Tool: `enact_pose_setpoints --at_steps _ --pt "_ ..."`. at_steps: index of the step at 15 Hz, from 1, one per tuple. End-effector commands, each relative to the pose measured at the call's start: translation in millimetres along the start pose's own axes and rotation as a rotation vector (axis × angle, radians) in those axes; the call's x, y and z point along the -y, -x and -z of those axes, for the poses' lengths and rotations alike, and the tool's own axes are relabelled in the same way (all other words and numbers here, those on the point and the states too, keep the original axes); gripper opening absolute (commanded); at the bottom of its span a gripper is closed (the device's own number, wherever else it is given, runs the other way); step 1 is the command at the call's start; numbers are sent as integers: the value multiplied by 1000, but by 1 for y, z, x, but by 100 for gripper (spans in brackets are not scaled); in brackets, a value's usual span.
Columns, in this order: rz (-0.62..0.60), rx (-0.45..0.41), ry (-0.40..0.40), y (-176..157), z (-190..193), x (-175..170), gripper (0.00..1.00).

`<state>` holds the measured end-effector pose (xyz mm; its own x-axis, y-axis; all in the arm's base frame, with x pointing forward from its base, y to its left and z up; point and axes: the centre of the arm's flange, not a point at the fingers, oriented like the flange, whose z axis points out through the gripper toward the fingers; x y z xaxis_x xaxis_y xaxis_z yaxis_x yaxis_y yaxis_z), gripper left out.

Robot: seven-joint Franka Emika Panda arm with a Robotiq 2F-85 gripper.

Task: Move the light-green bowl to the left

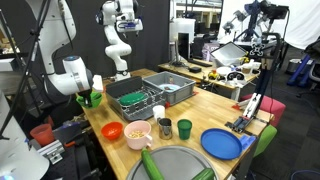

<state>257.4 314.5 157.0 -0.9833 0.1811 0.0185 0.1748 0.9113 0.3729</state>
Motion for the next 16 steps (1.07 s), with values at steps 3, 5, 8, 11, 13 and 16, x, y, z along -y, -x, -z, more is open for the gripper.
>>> enact_pose_setpoints --at_steps 3,5,8,11,13,16 --pt "21 -67 25 8 -38 17 1" --pt "7 -61 22 12 -45 20 1" --pt "-6 -41 33 22 -48 16 1" --pt "-28 -18 47 32 -47 13 1" --pt "-40 -44 44 30 -46 14 29" --pt "-39 -99 55 22 -34 14 45"
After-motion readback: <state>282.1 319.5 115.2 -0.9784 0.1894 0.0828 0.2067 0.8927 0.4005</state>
